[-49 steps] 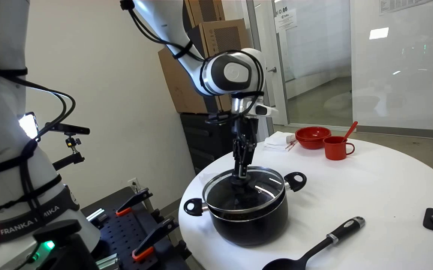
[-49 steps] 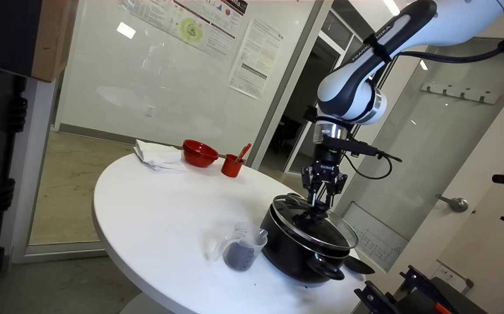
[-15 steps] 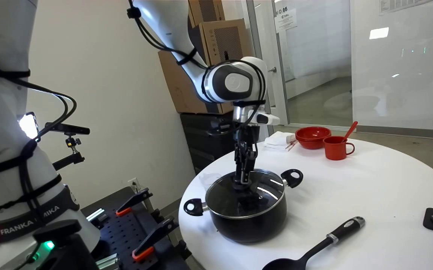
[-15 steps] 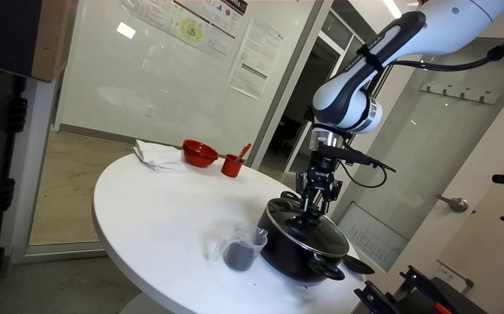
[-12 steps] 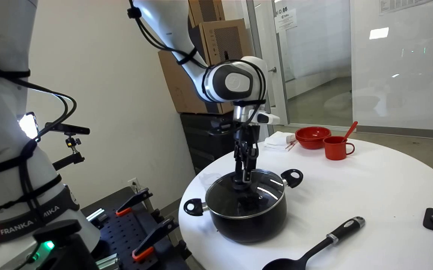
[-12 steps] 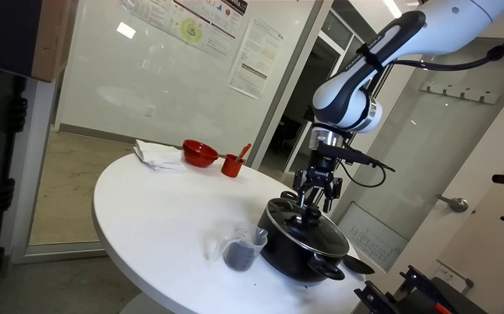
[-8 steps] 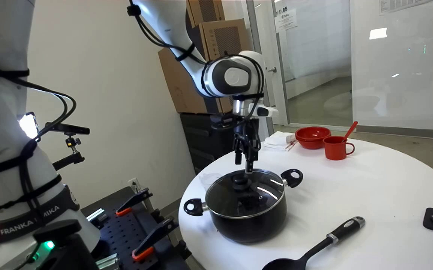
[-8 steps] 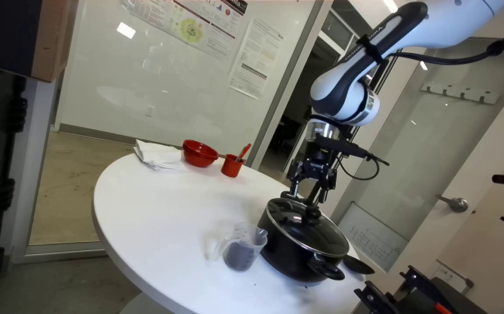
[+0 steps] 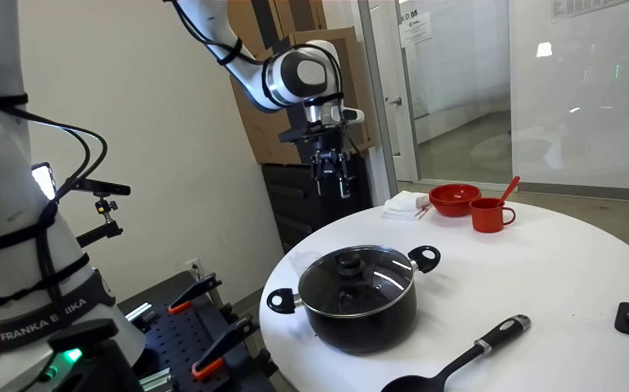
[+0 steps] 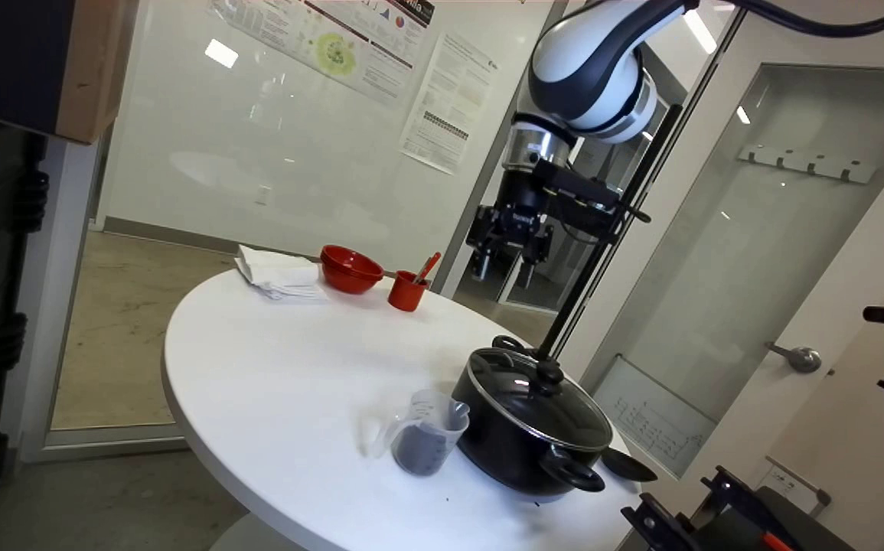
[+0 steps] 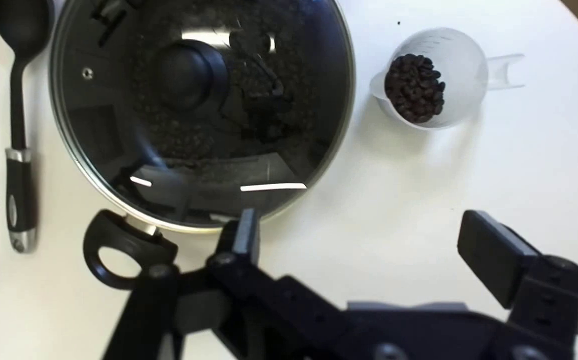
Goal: Put the glass lid on top of the black pot
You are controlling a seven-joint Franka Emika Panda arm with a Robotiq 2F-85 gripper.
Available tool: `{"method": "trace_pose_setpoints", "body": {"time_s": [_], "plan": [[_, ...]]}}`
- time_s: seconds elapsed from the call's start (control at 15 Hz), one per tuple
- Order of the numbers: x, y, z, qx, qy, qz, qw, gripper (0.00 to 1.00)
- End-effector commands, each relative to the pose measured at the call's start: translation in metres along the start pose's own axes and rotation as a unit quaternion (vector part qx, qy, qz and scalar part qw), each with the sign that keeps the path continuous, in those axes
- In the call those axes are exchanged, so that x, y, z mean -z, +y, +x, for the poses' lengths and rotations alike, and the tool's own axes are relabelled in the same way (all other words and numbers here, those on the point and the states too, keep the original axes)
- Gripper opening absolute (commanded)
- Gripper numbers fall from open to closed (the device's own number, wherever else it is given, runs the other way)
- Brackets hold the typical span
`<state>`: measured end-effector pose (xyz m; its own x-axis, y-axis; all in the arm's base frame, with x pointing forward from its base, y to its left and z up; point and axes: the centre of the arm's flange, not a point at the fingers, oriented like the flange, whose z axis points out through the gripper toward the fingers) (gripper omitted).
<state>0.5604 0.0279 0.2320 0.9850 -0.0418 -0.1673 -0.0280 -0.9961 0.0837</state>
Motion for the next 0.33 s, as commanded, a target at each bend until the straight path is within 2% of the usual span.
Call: {"method": "trace_pose_setpoints", "body": {"time_s": [0.0, 0.07, 0.27], "plan": [[0.042, -0.037, -0.009, 0.059, 0.033, -0.004, 0.9977, 1.0], [0.022, -0.026, -0.003, 0.031, 0.02, -0.002, 0.9993, 1.0], [0.039, -0.043, -0.007, 0.048, 0.035, 0.0, 0.9982, 1.0]]}}
